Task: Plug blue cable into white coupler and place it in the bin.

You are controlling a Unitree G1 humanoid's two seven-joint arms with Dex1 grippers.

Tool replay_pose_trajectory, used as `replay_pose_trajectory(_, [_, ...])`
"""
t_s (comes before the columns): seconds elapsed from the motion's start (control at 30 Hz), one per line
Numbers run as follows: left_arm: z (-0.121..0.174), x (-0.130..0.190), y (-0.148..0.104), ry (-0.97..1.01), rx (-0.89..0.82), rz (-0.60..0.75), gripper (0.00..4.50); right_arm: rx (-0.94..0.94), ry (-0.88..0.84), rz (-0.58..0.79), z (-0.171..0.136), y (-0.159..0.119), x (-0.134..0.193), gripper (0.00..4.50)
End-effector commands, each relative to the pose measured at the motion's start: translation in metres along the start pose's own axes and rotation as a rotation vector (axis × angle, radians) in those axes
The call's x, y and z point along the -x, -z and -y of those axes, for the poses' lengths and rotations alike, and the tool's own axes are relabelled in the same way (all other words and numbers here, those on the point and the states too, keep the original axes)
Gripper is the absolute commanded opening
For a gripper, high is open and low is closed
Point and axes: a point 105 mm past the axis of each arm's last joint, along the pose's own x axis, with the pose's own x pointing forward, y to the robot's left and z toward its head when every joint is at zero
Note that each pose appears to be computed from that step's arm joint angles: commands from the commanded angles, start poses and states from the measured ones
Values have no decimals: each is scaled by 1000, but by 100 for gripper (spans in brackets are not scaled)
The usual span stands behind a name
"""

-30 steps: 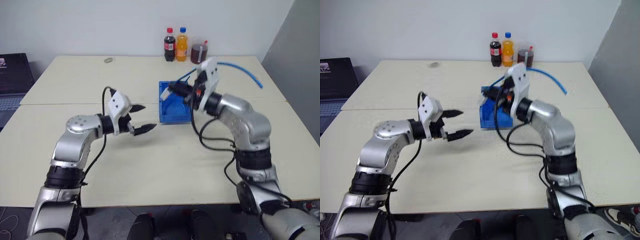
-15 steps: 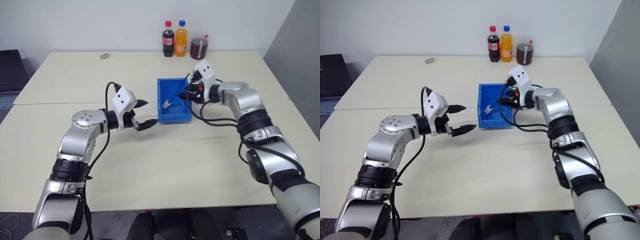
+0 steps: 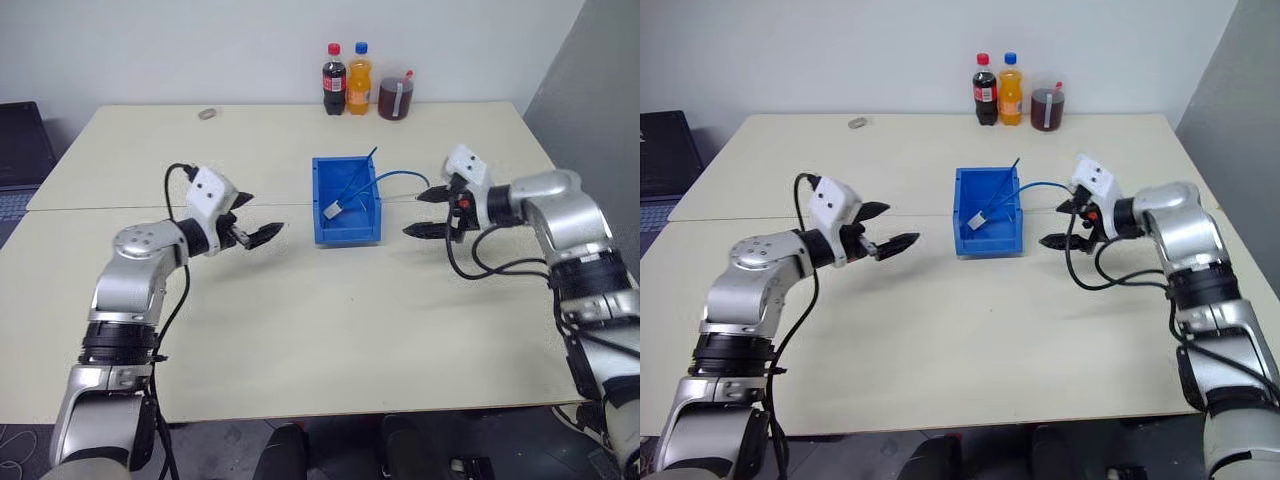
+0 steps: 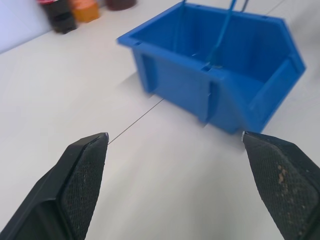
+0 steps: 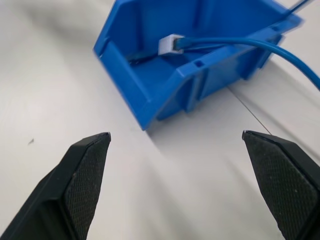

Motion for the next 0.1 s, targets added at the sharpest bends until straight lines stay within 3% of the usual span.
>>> replay_pose_trajectory(0.03, [-4,13,-10,-6,-8,42,450,-17,45,133,-10,-14,19,448])
replay_pose_trajectory(0.1, [-2,14,-10,13,4,47,450,-40,59,155,-12,-15,21,448])
